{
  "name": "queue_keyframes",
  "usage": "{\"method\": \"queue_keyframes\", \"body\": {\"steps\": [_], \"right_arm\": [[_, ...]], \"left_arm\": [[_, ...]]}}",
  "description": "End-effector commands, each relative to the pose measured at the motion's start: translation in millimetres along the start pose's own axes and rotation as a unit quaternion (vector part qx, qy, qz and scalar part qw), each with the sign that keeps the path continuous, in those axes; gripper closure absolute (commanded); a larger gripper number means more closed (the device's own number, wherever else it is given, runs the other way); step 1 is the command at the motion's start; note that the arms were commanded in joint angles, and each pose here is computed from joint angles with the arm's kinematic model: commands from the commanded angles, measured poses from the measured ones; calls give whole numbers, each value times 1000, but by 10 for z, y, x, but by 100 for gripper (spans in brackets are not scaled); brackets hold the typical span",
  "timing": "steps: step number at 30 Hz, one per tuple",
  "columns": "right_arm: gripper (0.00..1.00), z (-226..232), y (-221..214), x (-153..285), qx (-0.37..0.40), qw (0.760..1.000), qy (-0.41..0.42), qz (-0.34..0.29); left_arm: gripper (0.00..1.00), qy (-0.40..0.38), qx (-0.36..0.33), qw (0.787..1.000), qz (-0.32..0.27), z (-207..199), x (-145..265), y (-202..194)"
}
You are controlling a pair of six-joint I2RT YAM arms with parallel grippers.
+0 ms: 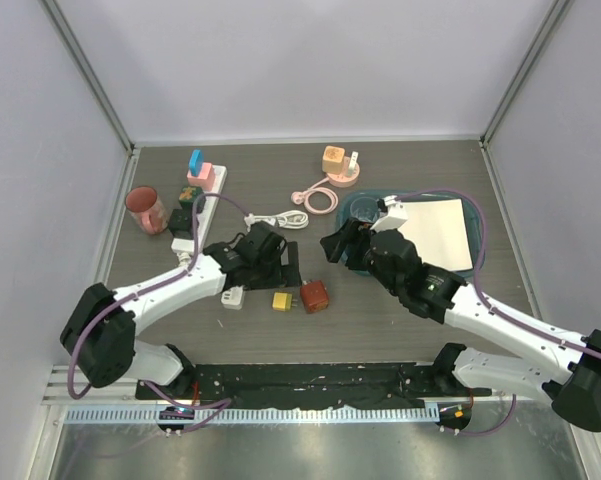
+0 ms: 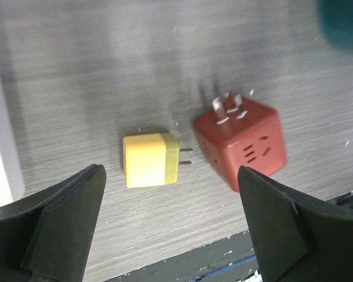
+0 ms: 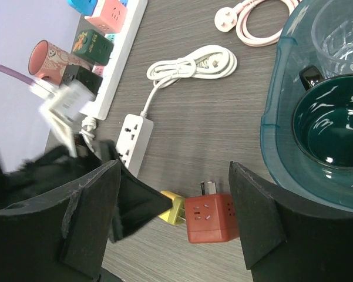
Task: Pull the plug off the socket
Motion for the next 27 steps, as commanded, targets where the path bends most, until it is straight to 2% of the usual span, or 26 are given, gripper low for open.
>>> {"method": "queue_keyframes", "body": {"steps": [1, 3, 6, 9, 14, 19, 22, 27], "right_arm": [[20, -5, 76, 45, 5, 1000, 0, -16], [20, -8, 77, 58, 6, 1000, 1, -16], [20, -10, 67, 78, 4, 1000, 7, -14], [20, 1, 46, 84, 2, 1000, 16, -10], [20, 20, 30, 83, -1, 1000, 26, -4], [20, 38, 50, 103, 3, 999, 35, -2], [20, 39, 44, 113, 1, 999, 38, 0], [20, 63, 53, 135, -4, 999, 50, 0]], "left_arm": [[0, 6, -38, 994, -101, -188, 436, 345], [0, 23, -49, 988, -147, -259, 594, 547], [0, 61, -51, 981, -175, -210, 754, 859], [0, 72, -17, 978, -196, -70, 928, 1235], [0, 96, 55, 951, -289, 259, 1212, 1804], [0, 142, 102, 939, -297, 697, 1139, 2126], [0, 139, 96, 938, -304, 842, 1075, 2239], [0, 191, 90, 935, -283, 1107, 954, 2409]]}}
Point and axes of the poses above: each gripper's point midway between its finger pads, its own x axis back along the fingers, its own z axis along the line the jaws close on, y = z × x, the point moved 9 cm from there along x, back along the fingers, and after that the axes turned 15 degrees about x, right-handed, at the moved point
